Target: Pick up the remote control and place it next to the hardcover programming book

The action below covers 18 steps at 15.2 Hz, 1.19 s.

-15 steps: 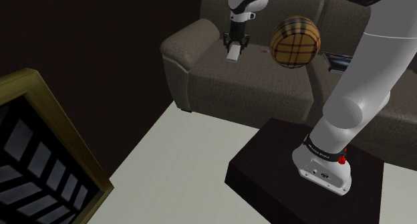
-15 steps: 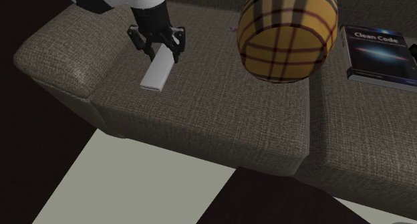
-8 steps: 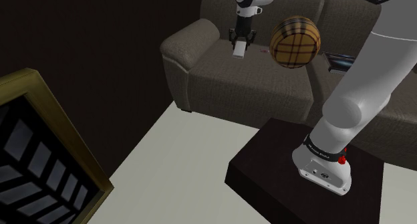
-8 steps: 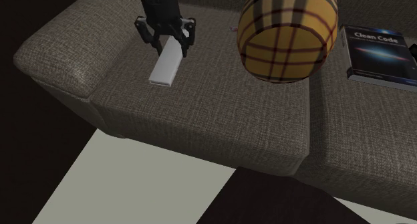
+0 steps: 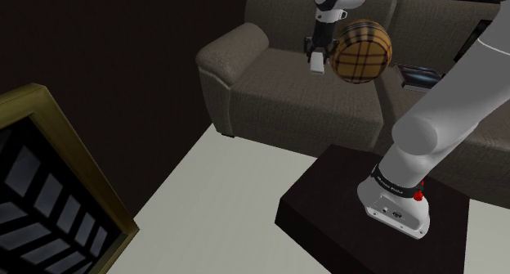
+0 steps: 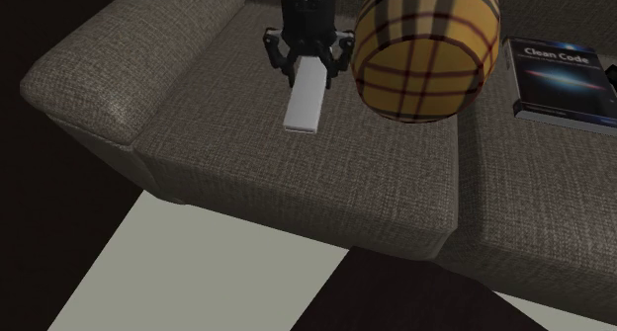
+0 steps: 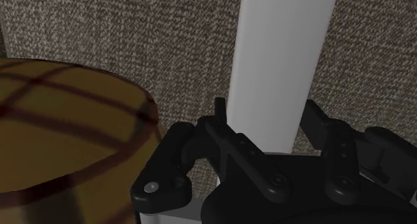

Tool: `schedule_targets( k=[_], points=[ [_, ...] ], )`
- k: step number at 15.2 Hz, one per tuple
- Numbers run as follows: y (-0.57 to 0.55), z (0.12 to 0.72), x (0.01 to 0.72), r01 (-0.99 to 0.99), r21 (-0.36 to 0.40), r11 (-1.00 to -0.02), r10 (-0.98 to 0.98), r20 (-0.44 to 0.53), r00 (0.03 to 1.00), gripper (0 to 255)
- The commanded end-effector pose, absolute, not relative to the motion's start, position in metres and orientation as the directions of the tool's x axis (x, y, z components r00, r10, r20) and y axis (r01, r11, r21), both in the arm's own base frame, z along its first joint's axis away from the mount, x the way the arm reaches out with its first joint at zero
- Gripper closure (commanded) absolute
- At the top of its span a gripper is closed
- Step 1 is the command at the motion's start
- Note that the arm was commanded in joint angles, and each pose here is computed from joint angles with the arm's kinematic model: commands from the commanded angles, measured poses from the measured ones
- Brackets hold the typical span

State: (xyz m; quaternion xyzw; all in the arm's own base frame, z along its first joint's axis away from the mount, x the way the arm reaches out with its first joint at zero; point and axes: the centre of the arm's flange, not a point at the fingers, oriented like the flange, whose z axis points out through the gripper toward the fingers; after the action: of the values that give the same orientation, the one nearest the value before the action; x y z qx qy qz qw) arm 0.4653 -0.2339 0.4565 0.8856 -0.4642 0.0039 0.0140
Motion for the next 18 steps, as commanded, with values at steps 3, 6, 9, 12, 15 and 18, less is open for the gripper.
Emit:
schedule_targets(
  k=[3,6,9,12,15,18],
  points=[
    [-0.260,0.455,0.418,-0.821,0.021,-0.570,-0.821,0.020,0.570,255],
    [-0.281,0.455,0.384,-0.821,0.021,-0.570,-0.821,0.020,0.570,255],
    [-0.301,0.455,0.350,-0.821,0.021,-0.570,-0.821,0.020,0.570,255],
    [-0.321,0.455,0.316,-0.821,0.021,-0.570,-0.821,0.020,0.570,255],
    [-0.289,0.492,0.342,-0.859,-0.292,-0.420,-0.897,-0.008,0.442,0],
    [-0.269,0.520,0.321,-0.886,-0.288,-0.364,-0.926,0.006,0.379,0]
  ],
)
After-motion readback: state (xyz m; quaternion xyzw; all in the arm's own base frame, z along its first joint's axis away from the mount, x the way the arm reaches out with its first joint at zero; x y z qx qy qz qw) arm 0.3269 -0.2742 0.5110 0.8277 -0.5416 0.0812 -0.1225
